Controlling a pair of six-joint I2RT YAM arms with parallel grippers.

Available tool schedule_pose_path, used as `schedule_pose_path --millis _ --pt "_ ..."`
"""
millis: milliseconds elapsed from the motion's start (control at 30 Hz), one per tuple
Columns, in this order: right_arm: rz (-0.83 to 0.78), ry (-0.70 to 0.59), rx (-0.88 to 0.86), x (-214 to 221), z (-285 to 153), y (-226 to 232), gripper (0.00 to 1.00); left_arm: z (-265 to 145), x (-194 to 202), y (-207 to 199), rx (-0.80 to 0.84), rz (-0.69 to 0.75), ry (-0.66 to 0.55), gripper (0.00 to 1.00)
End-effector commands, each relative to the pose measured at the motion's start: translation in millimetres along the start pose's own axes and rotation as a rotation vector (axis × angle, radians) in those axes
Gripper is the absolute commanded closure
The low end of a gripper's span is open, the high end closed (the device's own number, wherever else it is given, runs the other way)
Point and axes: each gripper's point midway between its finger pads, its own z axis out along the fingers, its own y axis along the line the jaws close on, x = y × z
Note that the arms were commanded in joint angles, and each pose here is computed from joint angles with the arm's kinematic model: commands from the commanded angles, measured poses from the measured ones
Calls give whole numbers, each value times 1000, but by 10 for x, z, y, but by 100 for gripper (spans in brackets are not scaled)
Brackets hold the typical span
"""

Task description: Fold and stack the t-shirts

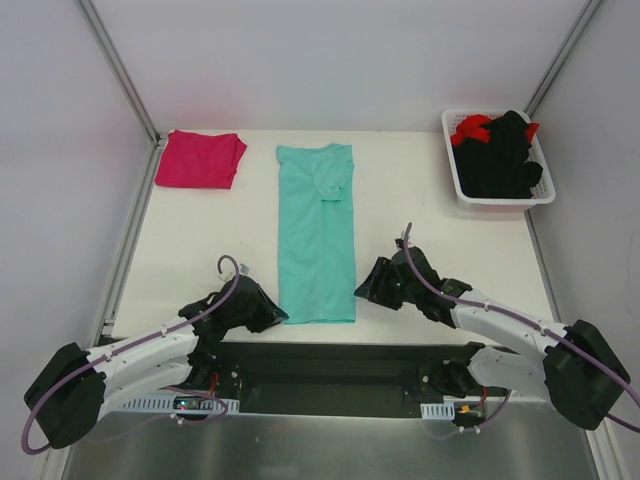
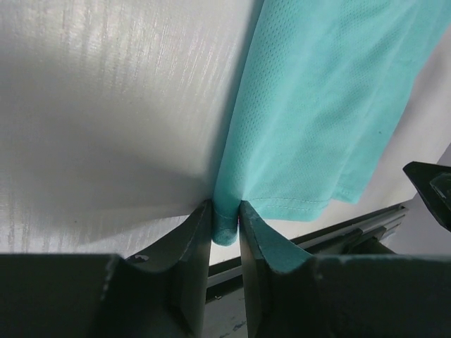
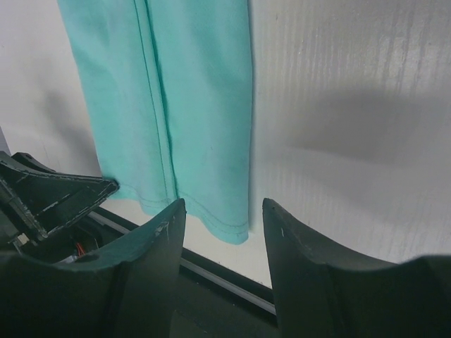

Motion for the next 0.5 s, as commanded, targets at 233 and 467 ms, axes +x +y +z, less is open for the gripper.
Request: schedule_pose_path --millis 233,467 --pt "19 -25 -26 -45 -79 102 49 32 19 107 -44 -4 0 84" --pt "59 16 -57 88 -46 131 49 39 33 137 -52 -3 5 90"
